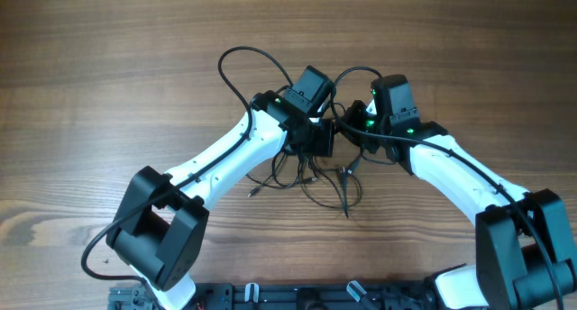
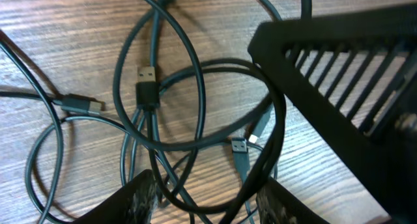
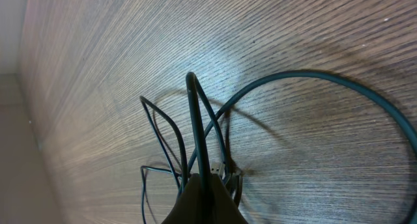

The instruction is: Untangle cables

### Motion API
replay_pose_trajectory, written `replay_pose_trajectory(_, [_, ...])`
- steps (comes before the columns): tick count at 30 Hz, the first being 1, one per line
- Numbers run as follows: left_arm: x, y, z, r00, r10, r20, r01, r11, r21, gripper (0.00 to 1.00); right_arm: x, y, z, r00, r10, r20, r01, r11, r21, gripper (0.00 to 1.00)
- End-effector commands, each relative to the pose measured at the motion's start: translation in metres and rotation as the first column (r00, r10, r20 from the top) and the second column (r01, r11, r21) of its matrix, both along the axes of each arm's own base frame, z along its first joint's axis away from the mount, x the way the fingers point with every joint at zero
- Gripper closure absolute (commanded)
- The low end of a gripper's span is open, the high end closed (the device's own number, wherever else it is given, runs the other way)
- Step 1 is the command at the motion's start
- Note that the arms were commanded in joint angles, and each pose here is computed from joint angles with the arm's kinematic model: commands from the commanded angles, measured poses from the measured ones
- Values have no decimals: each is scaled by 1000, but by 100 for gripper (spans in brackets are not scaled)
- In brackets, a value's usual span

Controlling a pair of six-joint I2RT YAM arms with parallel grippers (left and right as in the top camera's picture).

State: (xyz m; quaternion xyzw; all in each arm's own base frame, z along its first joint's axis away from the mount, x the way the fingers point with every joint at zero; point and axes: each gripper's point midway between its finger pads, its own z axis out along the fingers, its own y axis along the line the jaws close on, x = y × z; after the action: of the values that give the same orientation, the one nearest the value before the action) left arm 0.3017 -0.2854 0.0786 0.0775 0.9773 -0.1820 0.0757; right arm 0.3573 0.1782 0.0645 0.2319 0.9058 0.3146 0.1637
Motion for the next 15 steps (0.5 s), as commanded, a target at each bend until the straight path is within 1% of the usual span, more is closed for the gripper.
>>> replay_pose_trajectory(1, [6,1,-4,999,-3,32,2,1000,30,51,-1,5,-2,999,32,-2,-32,999,9,96])
replay_pose_trajectory(2, [6,1,-4,999,-3,33,2,1000,29,52,-1,6,-2,999,32,-3,-32,999,10,96])
replay_pose_trajectory(6, [7,1,-4,999,4,32,-5,1000,27,67,-1,6,-2,999,32,-3,-32,999,10,96])
replay_pose_trajectory(11, [9,3,-4,999,13,40,-14,999,37,76,-2,6,-2,999,34,-4,-34,999,13,96])
replay_pose_trajectory(13, [11,6,-4,999,21,43,-23,999,40,85,-2,6,-2,999,36,-4,-36,999,14,96])
replay_pose_trajectory(15, [15,11,-4,998,37,42,-38,998,41,91,-2,6,-2,999,35,-4,-35,999,14,96])
